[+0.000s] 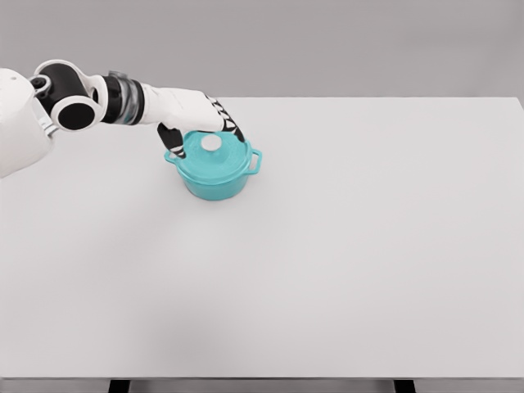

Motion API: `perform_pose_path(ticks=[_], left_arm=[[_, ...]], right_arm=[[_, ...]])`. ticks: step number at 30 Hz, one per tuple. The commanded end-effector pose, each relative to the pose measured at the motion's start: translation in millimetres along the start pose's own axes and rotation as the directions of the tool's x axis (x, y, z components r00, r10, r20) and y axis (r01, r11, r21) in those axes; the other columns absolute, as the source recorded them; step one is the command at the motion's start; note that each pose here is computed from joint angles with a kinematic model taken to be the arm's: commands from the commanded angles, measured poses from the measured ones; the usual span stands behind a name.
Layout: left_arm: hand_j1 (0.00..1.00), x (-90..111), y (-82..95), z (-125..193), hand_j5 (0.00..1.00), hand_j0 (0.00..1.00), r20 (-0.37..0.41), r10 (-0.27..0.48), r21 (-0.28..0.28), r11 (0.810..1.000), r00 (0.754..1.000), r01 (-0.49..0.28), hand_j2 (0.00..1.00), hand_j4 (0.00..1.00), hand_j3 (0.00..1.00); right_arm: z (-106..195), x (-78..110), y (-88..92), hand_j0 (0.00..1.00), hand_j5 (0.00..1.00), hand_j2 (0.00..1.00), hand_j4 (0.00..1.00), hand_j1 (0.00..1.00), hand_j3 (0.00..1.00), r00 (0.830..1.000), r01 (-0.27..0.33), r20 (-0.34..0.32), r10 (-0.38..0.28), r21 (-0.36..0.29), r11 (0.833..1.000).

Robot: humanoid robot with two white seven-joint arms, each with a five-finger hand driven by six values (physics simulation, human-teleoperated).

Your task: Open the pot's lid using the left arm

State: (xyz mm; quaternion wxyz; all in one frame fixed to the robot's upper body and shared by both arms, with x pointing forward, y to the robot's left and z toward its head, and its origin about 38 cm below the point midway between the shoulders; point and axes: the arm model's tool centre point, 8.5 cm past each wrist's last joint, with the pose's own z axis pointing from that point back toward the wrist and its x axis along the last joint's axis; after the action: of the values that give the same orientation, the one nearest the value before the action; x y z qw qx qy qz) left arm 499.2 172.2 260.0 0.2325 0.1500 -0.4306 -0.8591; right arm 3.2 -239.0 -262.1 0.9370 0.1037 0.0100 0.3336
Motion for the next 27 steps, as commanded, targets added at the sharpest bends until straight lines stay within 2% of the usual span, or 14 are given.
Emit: perform_pose_path(ticks=[1, 6, 14, 19, 27], left_arm=[[0.80, 0.1, -0.2, -1.0, 0.80, 0.80, -0.003, -0.004, -0.003, 1.000, 1.000, 0.004, 0.80, 0.80, 0.80], [0.80, -9.2, -5.7, -3.9, 0.80, 0.80, -0.033, 0.005, -0.022, 1.000, 0.999, -0.006, 0.80, 0.80, 0.80], [0.79, -3.9, -3.3, -9.9, 0.79, 0.79, -0.018, 0.000, -0.021, 1.000, 1.000, 0.000, 0.79, 0.79, 0.79], [0.75, -1.5, -6.7, -13.3, 0.75, 0.75, -0.012, -0.003, -0.034, 0.999, 1.000, 0.003, 0.75, 0.75, 0.75], [0.73, -5.4, -7.8, -23.4, 0.73, 0.73, -0.034, -0.011, -0.053, 0.999, 0.999, 0.009, 0.73, 0.73, 0.73]], right_arm=[[0.0, 0.2, -0.1, 1.00, 1.00, 1.00, 1.00, 1.00, 1.00, 1.000, 0.000, 0.001, 0.000, 0.000, 1.000], [0.0, 0.2, -0.1, 1.00, 1.00, 1.00, 1.00, 1.00, 1.00, 1.000, 0.000, 0.001, 0.000, 0.000, 1.000], [0.0, -0.3, 0.0, 1.00, 1.00, 1.00, 1.00, 1.00, 1.00, 1.000, 0.000, -0.001, 0.000, 0.000, 1.000], [0.0, -0.3, 0.0, 1.00, 1.00, 1.00, 1.00, 1.00, 1.00, 1.000, 0.000, -0.001, 0.000, 0.000, 1.000], [0.0, -0.3, 0.0, 1.00, 1.00, 1.00, 1.00, 1.00, 1.00, 1.000, 0.000, -0.001, 0.000, 0.000, 1.000]])
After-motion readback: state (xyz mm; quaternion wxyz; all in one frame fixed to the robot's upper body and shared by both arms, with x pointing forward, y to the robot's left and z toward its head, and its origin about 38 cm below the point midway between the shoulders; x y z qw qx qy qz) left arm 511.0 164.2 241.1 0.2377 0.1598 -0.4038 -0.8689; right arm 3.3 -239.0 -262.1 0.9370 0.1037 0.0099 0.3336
